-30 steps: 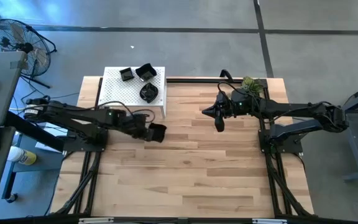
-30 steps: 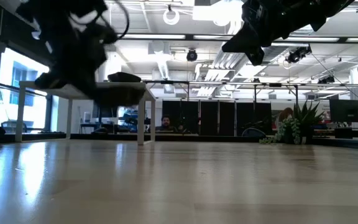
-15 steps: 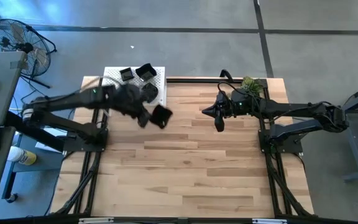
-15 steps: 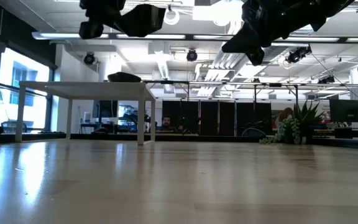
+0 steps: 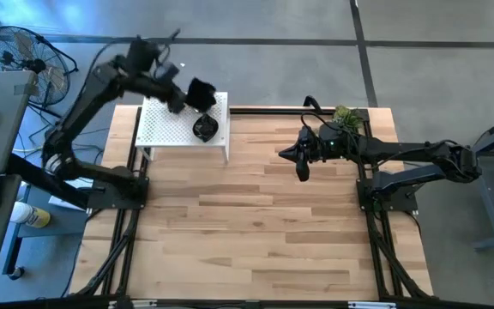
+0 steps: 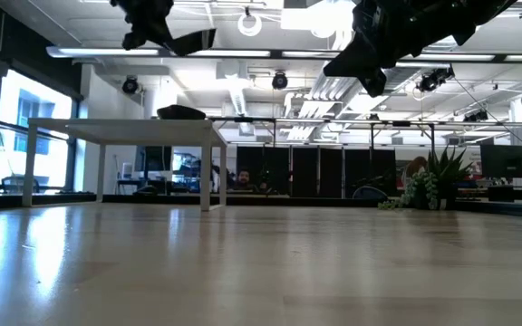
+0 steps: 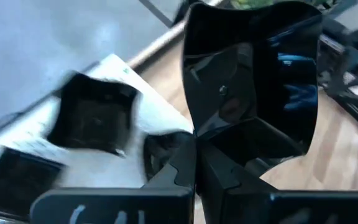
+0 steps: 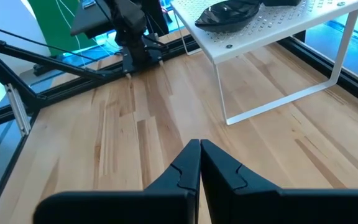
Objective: Pick & Place Mini shaped plates
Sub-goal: Stack the black distorted square plate on top of the other black distorted square plates on the shelf
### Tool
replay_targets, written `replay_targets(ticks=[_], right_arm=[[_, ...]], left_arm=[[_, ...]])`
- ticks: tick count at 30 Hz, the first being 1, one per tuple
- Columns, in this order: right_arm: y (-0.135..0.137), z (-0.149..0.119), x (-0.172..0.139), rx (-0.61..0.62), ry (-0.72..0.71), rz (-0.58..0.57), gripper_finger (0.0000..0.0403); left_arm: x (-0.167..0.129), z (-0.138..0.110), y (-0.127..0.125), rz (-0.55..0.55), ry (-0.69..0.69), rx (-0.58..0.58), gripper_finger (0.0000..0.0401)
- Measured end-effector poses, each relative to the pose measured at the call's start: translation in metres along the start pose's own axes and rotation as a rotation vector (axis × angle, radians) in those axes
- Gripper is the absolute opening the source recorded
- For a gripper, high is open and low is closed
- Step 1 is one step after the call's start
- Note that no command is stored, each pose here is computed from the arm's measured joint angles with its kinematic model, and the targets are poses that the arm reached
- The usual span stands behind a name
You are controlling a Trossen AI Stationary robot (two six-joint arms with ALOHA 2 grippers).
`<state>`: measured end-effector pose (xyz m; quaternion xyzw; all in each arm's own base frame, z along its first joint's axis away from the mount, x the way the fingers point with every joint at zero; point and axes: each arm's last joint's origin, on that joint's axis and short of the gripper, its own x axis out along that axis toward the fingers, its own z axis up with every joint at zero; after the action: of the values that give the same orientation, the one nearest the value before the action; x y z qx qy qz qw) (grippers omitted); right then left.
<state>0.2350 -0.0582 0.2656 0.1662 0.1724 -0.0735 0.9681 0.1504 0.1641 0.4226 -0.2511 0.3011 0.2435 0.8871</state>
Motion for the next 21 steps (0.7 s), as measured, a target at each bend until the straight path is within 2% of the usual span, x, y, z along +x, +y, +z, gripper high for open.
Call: replay_targets(ticks=[6,11,21], right_arm=[[0.0,0.0,0.0,0.025,0.0,0.001,0.0007],[0.0,0.0,0.0,0.035,0.0,0.001,0.0007],[0.0,0.0,0.0,0.052,-0.003,-0.01,0.0007]], left_arm=[[0.008,0.03,0.039,0.005,0.012,0.024,0.0],[0.02,0.042,0.066,0.047,0.061,0.052,0.0],[0.047,0.046,0.088,0.082,0.156,0.103,0.0]])
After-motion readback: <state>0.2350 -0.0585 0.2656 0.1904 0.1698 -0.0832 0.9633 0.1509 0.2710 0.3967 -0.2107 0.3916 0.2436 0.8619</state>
